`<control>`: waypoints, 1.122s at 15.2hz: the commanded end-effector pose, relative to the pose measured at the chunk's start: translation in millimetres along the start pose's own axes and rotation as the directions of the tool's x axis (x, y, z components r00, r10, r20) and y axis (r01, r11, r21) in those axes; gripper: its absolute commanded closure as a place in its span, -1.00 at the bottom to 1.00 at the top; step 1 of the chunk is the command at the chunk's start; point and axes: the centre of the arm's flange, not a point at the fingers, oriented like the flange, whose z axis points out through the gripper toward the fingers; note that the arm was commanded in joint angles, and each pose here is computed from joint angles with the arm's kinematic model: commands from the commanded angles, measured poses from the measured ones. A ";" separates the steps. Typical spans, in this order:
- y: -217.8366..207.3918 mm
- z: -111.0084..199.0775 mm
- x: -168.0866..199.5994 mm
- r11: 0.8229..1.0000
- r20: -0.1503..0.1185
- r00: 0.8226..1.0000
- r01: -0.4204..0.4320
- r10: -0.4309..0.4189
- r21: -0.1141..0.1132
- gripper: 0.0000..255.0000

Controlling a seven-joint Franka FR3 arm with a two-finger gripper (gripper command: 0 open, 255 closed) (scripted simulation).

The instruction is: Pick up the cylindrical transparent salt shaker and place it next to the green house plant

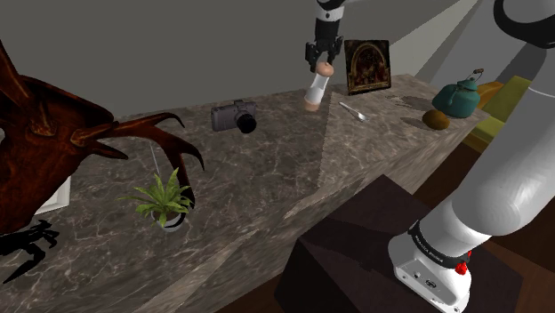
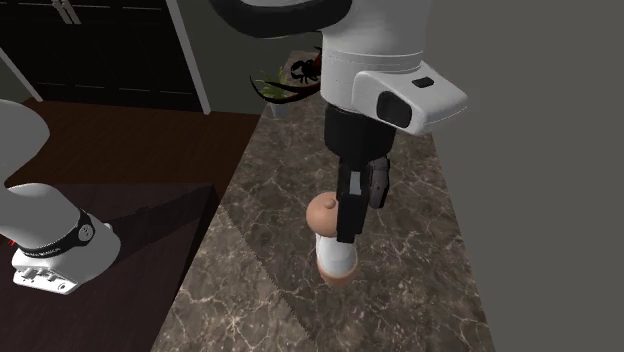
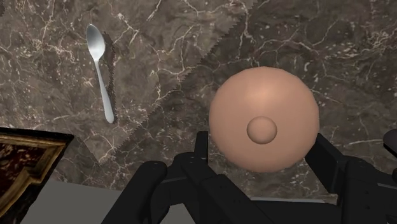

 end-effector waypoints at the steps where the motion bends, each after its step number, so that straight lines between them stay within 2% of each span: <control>1: 2.2 -10.0 0.1 1.000 0.000 1.000 0.000 0.000 0.000 1.00; 17: 16.0 -93.4 -0.4 1.000 0.000 1.000 0.000 0.000 0.000 1.00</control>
